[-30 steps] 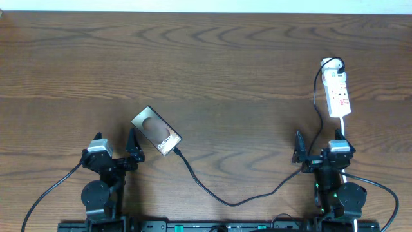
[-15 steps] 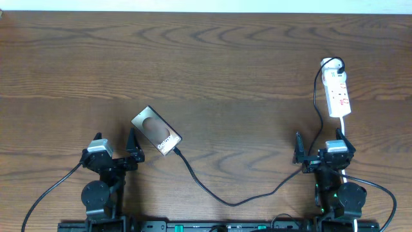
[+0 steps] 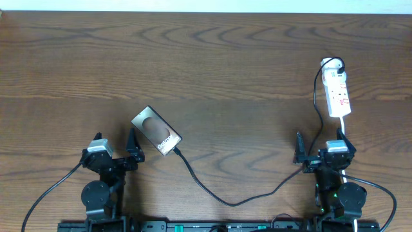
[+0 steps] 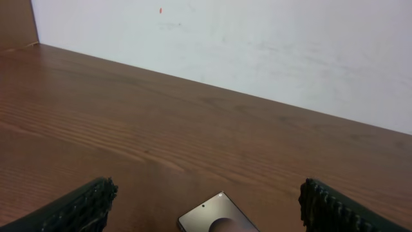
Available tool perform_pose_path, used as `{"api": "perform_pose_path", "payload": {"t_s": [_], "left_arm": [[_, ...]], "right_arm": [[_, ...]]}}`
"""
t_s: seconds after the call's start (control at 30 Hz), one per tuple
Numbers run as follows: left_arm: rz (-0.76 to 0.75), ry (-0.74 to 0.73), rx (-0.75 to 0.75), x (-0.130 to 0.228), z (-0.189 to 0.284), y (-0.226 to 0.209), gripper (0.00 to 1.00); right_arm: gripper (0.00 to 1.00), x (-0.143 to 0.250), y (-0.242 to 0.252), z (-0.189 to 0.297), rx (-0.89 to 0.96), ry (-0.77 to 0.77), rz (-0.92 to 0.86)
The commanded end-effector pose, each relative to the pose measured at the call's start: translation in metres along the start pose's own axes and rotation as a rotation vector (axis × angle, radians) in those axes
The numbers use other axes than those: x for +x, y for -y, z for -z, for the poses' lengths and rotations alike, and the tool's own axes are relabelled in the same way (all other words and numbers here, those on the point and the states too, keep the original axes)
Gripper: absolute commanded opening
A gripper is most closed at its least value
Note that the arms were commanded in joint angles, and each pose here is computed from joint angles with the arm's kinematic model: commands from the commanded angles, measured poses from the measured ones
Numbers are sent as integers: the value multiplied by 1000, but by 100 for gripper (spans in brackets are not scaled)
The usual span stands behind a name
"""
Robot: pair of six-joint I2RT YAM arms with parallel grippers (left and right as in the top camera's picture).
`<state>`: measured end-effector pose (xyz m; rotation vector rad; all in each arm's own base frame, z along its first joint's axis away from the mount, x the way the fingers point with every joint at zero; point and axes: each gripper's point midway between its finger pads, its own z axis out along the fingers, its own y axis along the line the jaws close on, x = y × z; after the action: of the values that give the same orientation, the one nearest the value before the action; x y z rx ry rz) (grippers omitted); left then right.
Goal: Plug charger to phone and switch on socket
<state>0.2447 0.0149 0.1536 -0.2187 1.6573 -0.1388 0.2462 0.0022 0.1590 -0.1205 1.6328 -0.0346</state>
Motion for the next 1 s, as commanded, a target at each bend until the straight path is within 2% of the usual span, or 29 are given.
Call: {"api": "perform_pose_path", "payload": {"t_s": [0.0,0.3,0.97], "left_arm": [[-6,-50,9,15,0,0,93],[-6,-50,9,15,0,0,93],[-6,-50,9,15,0,0,93]], "right_arm": [[99,2,6,1,33,-7,-27],[99,5,18,1,108,-14,-129],[99,4,18,1,102,-11,-128]]}}
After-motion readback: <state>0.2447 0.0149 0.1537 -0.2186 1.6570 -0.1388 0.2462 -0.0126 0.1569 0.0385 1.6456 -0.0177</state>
